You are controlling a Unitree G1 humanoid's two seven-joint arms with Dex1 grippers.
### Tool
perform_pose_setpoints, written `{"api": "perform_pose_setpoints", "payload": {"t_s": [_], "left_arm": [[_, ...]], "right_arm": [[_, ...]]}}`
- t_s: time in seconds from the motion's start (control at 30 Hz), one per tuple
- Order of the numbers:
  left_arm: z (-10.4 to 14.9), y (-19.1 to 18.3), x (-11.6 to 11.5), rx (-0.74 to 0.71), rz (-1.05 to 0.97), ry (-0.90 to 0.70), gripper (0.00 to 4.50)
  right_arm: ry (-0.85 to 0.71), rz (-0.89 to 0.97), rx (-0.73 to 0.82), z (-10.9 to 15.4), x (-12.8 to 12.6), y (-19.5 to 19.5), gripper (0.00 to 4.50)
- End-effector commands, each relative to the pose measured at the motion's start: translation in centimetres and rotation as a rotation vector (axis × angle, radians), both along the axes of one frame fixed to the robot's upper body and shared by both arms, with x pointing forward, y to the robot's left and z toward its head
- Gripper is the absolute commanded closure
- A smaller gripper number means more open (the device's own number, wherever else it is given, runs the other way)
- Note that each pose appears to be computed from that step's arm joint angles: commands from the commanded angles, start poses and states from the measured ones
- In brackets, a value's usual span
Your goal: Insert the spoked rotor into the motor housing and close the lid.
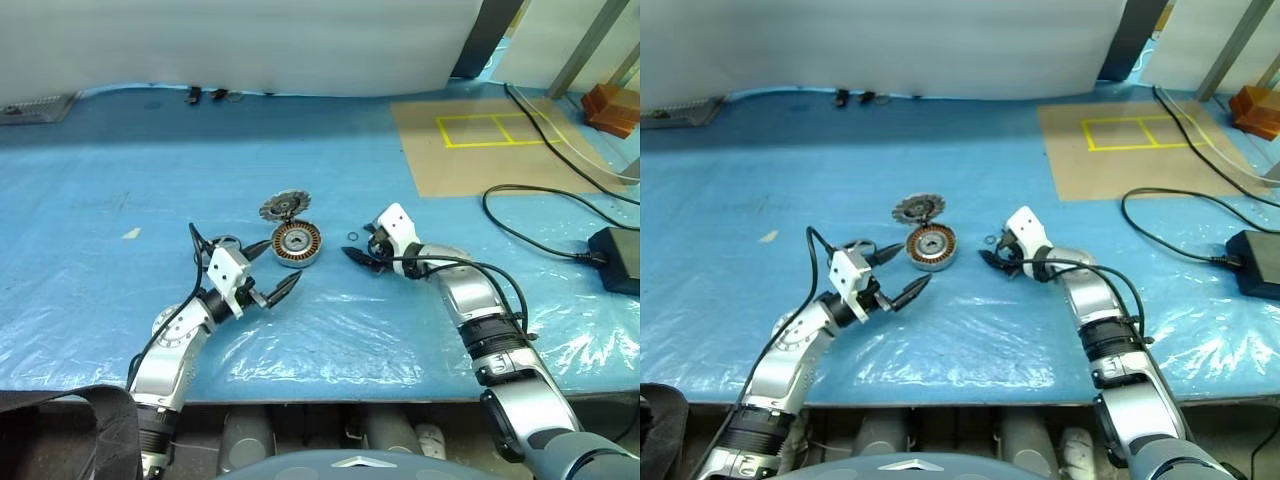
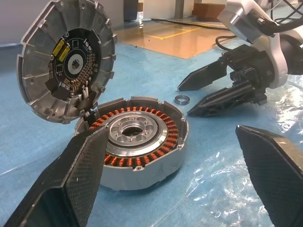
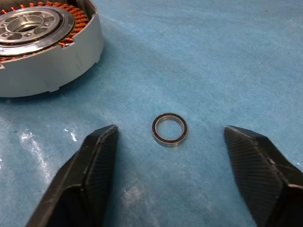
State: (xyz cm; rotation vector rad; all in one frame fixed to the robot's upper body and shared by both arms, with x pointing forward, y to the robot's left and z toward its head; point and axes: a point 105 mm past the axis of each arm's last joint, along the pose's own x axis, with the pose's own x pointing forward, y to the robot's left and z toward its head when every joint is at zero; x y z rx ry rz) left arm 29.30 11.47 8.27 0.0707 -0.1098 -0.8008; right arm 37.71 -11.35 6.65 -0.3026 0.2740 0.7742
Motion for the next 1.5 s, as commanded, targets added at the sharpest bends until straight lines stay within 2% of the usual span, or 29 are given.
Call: {"api": "perform_pose_setpoints", "payload": {"t_s": [0.03, 0.2, 0.23, 0.37, 0.53, 0.63, 0.73, 0.9, 1.03, 1.2, 1.5], "left_arm": [[0.9, -0.2, -0.3, -0.007, -0.003, -0.041, 0.00], [1.0, 0.1, -0.3, 0.000, -0.001, -0.043, 0.00], [1.1, 0.1, -0.2, 0.002, -0.002, -0.044, 0.00], [1.4, 0.1, -0.1, 0.003, -0.005, -0.052, 0.00], [1.4, 0.3, -0.2, -0.003, -0.004, -0.051, 0.00], [1.5, 0.6, -0.2, 0.002, -0.003, -0.049, 0.00], [1.3, 1.0, 0.0, 0.042, -0.006, -0.054, 0.00], [1.6, 1.3, 0.2, 0.032, 0.006, -0.058, 0.00], [1.4, 1.2, 0.0, 0.036, 0.007, -0.055, 0.00], [1.4, 1.2, -0.2, 0.031, 0.017, -0.055, 0.00], [1.1, 1.6, -0.5, 0.031, 0.036, -0.045, 0.00]], "right_arm": [[0.034, 0.013, -0.009, -1.0, -0.3, 0.4, 1.86], [0.044, 0.020, -0.021, -1.4, -0.5, 0.2, 3.59], [0.043, 0.022, -0.020, -1.4, -0.5, 0.2, 3.82], [0.019, 0.022, 0.013, -0.5, -0.4, 0.3, 3.82], [-0.085, 0.129, 0.081, 3.2, -1.1, 1.8, 3.82], [-0.121, 0.187, 0.077, 4.8, -1.8, 2.4, 3.82], [-0.150, 0.223, 0.008, 5.5, -1.9, 2.8, 3.82], [-0.131, 0.345, 0.035, 7.2, -2.9, 5.1, 3.82], [-0.111, 0.387, 0.002, 7.2, -2.6, 7.1, 3.82], [-0.060, 0.410, -0.080, 6.0, -2.0, 8.5, 3.82], [-0.041, 0.368, -0.083, 5.4, -0.1, 10.1, 3.82]]}}
